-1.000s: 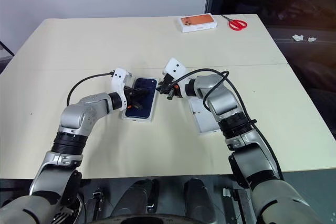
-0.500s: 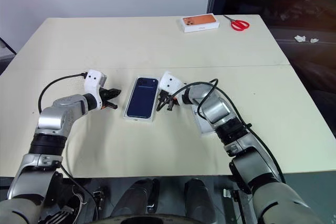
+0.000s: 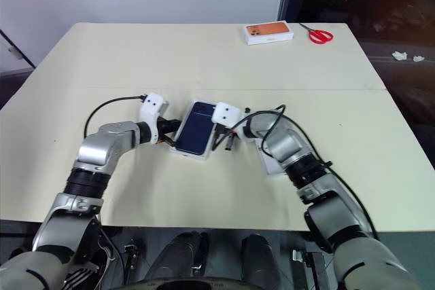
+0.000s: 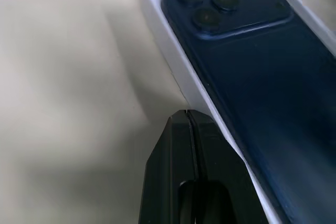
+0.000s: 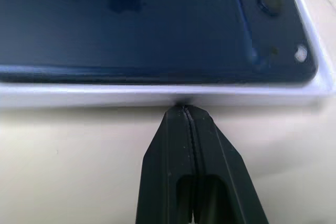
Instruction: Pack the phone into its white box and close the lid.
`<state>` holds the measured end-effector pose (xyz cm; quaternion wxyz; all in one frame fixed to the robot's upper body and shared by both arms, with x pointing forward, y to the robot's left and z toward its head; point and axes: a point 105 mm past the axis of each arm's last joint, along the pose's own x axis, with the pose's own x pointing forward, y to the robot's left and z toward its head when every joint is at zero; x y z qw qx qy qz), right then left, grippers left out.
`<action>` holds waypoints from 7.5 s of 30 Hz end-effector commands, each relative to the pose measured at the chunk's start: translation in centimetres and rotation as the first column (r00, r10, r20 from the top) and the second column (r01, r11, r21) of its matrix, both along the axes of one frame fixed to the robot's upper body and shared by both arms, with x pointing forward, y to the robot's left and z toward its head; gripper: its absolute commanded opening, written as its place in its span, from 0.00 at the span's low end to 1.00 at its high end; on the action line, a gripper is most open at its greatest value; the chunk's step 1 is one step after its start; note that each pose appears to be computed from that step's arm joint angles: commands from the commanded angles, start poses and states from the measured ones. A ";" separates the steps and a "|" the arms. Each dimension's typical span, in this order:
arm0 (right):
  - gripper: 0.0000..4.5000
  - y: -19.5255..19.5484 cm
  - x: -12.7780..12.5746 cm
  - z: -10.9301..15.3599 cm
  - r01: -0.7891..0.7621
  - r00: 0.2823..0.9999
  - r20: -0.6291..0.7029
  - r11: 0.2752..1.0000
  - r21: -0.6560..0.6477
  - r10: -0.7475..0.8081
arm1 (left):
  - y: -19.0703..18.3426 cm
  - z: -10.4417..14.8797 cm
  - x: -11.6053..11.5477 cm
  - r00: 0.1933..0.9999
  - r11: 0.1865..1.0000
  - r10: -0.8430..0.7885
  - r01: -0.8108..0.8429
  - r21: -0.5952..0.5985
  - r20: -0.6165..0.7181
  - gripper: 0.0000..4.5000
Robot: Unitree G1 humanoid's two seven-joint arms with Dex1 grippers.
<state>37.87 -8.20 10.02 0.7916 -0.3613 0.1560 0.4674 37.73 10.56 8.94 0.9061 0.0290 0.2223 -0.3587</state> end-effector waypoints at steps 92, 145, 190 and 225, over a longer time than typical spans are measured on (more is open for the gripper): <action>0.86 -13.2 -7.3 3.5 0.774 0.546 -0.496 0.634 -0.011 -0.675 | 4.4 6.4 -6.4 0.919 0.945 -0.182 0.262 -0.195 0.350 0.54; 0.01 9.1 -6.2 12.2 0.668 0.538 -0.741 0.332 0.666 0.403 | 7.2 9.8 -5.8 0.929 0.942 -0.015 0.137 -0.306 0.371 0.54; 0.35 -4.1 -1.2 8.5 0.118 0.991 0.021 0.929 0.351 -0.133 | -1.1 5.6 -3.7 0.955 0.890 -0.090 0.204 -0.408 0.283 0.00; 0.01 -7.6 -3.3 4.3 -0.011 0.986 0.162 0.977 -0.212 0.046 | -5.5 2.5 -2.6 0.953 0.940 -0.245 0.279 -0.198 0.180 0.00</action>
